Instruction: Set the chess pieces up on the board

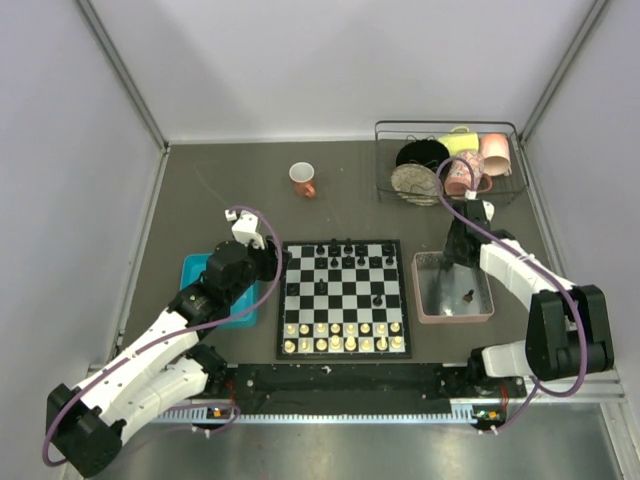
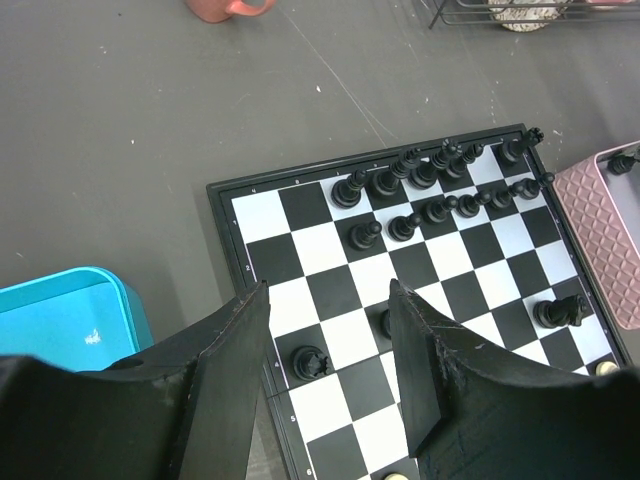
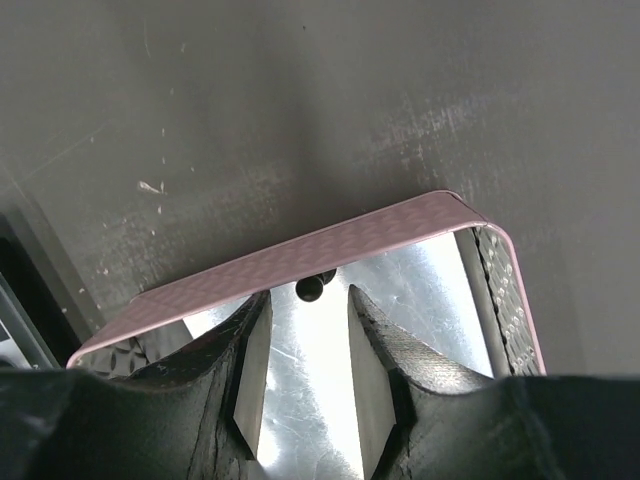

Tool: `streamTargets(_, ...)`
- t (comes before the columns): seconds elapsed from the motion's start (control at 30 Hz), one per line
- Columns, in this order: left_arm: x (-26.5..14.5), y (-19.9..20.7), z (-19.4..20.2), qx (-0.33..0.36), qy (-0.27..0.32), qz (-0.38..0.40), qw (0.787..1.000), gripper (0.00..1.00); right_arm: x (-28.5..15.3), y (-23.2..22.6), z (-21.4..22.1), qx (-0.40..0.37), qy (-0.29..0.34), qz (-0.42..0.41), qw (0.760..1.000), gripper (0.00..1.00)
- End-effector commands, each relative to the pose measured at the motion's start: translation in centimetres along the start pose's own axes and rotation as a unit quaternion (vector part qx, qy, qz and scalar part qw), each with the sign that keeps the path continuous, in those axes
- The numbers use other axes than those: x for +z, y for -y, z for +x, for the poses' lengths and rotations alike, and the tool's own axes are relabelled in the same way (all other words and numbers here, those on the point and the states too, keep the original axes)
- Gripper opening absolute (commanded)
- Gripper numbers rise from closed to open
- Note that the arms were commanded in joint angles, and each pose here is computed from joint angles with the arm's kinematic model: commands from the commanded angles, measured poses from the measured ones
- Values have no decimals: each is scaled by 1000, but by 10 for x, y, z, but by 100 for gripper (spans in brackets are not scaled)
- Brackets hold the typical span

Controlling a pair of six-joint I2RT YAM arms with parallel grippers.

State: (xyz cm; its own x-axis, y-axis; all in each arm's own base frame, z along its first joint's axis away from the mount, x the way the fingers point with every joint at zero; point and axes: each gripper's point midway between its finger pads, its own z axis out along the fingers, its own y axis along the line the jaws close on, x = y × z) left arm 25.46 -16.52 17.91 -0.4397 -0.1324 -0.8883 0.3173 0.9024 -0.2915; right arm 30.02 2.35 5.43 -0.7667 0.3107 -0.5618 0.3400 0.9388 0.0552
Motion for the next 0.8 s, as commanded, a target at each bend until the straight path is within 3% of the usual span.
streamTargets(0.0, 3, 3, -7, -7, 16, 7, 1000, 56, 7, -1, -17, -14, 36, -1, 999, 35)
streamTargets(0.77, 3, 4, -7, -6, 16, 10, 1000, 56, 22, -13, -32, -91, 58, -29, 994, 31)
